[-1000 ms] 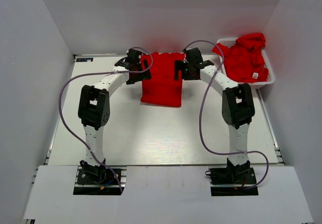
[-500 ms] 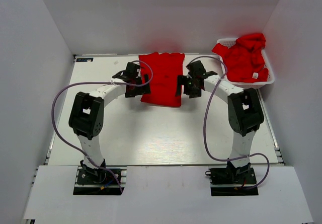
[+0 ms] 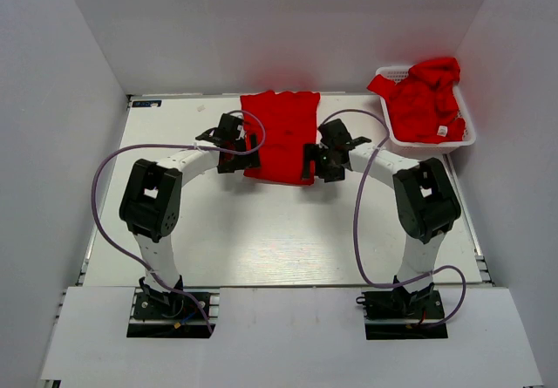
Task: Fold and stack the t-shirts
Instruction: Grab one side of the 2/3 rectangular tshirt with both arms
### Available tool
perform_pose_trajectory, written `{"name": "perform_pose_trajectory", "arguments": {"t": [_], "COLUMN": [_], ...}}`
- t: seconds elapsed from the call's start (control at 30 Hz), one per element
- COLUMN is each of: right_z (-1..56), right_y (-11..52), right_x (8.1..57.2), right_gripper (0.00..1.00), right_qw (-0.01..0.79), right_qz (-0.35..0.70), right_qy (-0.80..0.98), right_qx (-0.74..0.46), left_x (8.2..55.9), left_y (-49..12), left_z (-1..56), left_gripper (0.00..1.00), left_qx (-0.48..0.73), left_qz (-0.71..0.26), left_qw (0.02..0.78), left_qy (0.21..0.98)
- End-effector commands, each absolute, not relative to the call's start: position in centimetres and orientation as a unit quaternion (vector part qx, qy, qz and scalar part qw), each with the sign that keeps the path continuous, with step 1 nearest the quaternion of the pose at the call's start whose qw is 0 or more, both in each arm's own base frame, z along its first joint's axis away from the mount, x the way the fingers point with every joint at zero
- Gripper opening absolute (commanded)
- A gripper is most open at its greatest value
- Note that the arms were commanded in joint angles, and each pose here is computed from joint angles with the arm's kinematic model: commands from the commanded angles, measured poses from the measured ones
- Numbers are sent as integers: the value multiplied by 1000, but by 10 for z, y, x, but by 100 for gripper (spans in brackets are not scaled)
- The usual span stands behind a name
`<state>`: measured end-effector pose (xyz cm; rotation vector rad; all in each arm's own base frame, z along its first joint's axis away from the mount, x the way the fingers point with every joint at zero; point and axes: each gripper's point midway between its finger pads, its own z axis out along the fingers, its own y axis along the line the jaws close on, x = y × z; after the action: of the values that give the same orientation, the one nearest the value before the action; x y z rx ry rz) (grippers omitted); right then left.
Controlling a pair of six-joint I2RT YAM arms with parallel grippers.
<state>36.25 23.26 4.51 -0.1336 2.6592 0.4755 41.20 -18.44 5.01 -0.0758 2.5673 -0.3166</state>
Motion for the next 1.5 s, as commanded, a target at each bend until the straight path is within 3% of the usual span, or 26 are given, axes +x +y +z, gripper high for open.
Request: {"name": "perform_pose_trajectory", "arguments": {"t": [0.0,0.2,0.37,0.47,0.63,0.67,0.7,0.77,0.8,0.83,0.87,1.03,1.23,1.47], "right_z": [58,49,37,32,34,34,32,37,35,41,40,57,71,126], "right_y": [243,248,250,250,254,253,253,252,252,250,248,235,222,232], "right_x": [384,386,385,382,380,380,378,375,372,369,364,336,285,290], "right_gripper": [86,85,78,72,50,44,28,11,11,1,0,0,0,0], "right_qw": [250,252,240,234,239,239,235,232,228,229,222,216,192,245], "right_qz": [175,171,172,175,189,189,190,188,189,190,191,186,177,205], "right_qy": [951,951,954,955,951,952,952,953,954,954,955,956,961,941], "right_qx": [-49,-49,-45,-42,-43,-42,-44,-44,-46,-47,-48,-65,-92,-106], "left_x": [420,418,411,398,385,387,384,381,382,377,369,345,299,295], "left_y": [-188,-188,-192,-195,-199,-200,-199,-199,-200,-202,-199,-197,-194,-204], "left_z": [56,40,30,17,8,9,8,7,11,12,12,57,84,133], "left_gripper": [95,77,60,56,42,27,17,0,0,0,0,0,0,0], "left_qx": [-23,-17,-12,-5,-7,-7,-7,-6,-6,-1,-6,2,32,36], "left_qz": [-121,-120,-131,-138,-151,-152,-150,-152,-154,-155,-153,-156,-158,-180], "left_qw": [298,288,273,258,247,251,247,239,244,243,235,263,231,251], "left_qy": [946,950,953,956,957,956,957,959,957,957,960,952,960,950]}}
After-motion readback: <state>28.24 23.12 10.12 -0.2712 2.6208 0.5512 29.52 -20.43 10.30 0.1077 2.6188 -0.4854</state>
